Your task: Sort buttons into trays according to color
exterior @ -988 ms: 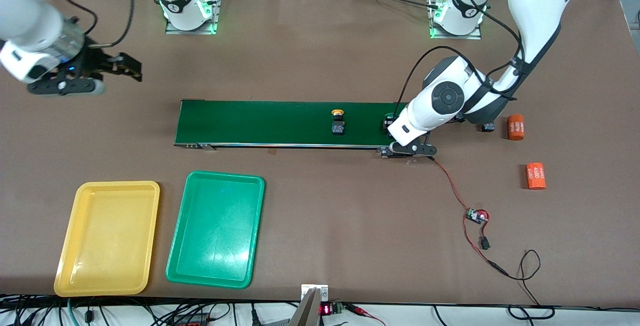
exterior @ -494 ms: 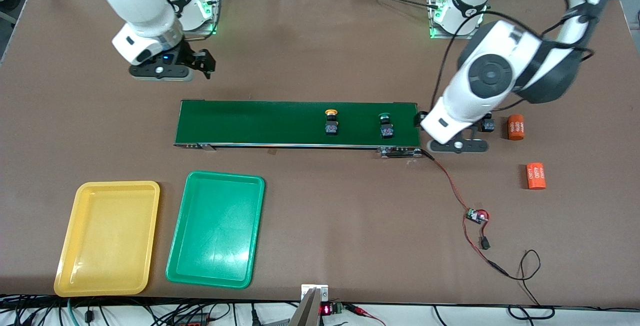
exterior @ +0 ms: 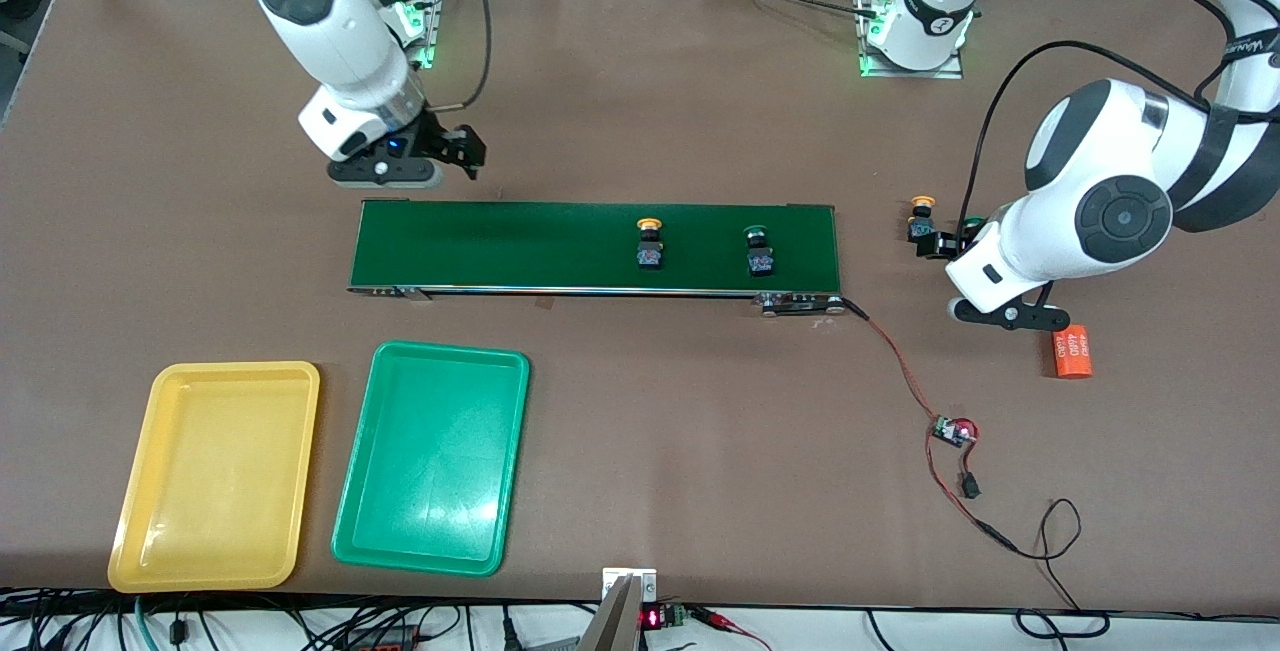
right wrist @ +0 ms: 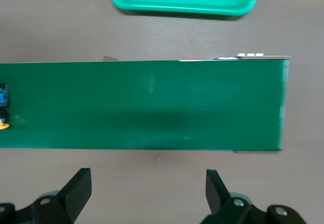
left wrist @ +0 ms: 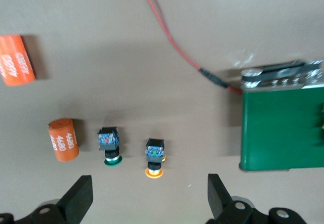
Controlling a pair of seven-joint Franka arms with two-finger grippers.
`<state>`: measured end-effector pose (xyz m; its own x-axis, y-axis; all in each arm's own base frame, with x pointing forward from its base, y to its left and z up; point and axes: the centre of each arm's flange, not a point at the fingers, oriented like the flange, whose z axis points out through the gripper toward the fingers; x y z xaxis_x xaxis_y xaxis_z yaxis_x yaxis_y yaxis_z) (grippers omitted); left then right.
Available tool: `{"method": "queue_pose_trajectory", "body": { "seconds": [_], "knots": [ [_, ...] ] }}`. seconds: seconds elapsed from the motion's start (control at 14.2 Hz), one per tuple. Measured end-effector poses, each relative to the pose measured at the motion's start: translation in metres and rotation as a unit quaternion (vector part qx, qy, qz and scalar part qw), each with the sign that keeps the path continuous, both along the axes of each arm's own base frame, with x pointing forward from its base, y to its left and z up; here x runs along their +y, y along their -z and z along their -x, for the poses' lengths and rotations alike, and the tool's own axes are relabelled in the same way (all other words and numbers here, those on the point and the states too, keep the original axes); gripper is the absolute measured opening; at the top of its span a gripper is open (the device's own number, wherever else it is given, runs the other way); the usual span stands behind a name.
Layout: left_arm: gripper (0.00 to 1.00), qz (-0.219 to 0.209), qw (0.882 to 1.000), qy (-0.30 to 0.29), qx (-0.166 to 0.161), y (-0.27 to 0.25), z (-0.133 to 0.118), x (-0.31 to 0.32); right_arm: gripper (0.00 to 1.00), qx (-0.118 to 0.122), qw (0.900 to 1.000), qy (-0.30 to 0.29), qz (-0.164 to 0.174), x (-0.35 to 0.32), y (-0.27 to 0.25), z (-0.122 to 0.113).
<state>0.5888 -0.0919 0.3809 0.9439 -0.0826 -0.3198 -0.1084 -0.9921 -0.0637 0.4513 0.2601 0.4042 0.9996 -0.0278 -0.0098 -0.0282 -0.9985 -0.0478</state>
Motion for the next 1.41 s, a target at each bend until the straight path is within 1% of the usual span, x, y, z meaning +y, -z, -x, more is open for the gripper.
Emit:
{"method": "queue_pose_trajectory", "body": {
  "seconds": [0.07, 0.14, 0.42, 0.56, 0.78, 0.92, 1.06, 1.13, 1.41],
  "knots": [
    [1.00, 0.008, 1.000, 0.000, 0.002, 0.011, 0.006, 0.005, 1.00, 0.002, 1.000, 0.005, -0.005, 0.010, 0.012, 0.000],
    [1.00, 0.021, 1.000, -0.002, -0.004, 0.021, 0.013, 0.010, 1.00, 0.005, 1.000, 0.010, -0.009, 0.021, 0.024, 0.001],
    [1.00, 0.070, 0.997, -0.022, -0.033, 0.069, 0.053, 0.040, 1.00, 0.019, 1.000, 0.012, -0.018, 0.037, 0.062, -0.002],
    [1.00, 0.078, 0.996, -0.024, -0.039, 0.079, 0.059, 0.043, 1.00, 0.023, 0.999, 0.012, -0.020, 0.040, 0.068, -0.006],
    [1.00, 0.078, 0.996, -0.020, -0.041, 0.076, 0.059, 0.039, 1.00, 0.023, 0.999, 0.013, -0.020, 0.041, 0.068, -0.007],
    [1.00, 0.078, 0.996, -0.024, -0.046, 0.072, 0.055, 0.043, 1.00, 0.014, 1.000, 0.022, -0.002, 0.043, 0.071, -0.006],
    [1.00, 0.076, 0.995, -0.033, -0.061, 0.051, 0.039, 0.052, 1.00, 0.006, 1.000, 0.019, 0.022, 0.050, 0.080, -0.002],
    [1.00, 0.073, 0.995, -0.035, -0.063, 0.036, 0.031, 0.056, 1.00, 0.004, 1.000, 0.011, 0.028, 0.053, 0.085, 0.000],
    [1.00, 0.074, 0.992, -0.039, -0.092, -0.009, 0.005, 0.061, 1.00, -0.004, 0.999, -0.001, 0.033, 0.057, 0.088, -0.005]
  ]
}}
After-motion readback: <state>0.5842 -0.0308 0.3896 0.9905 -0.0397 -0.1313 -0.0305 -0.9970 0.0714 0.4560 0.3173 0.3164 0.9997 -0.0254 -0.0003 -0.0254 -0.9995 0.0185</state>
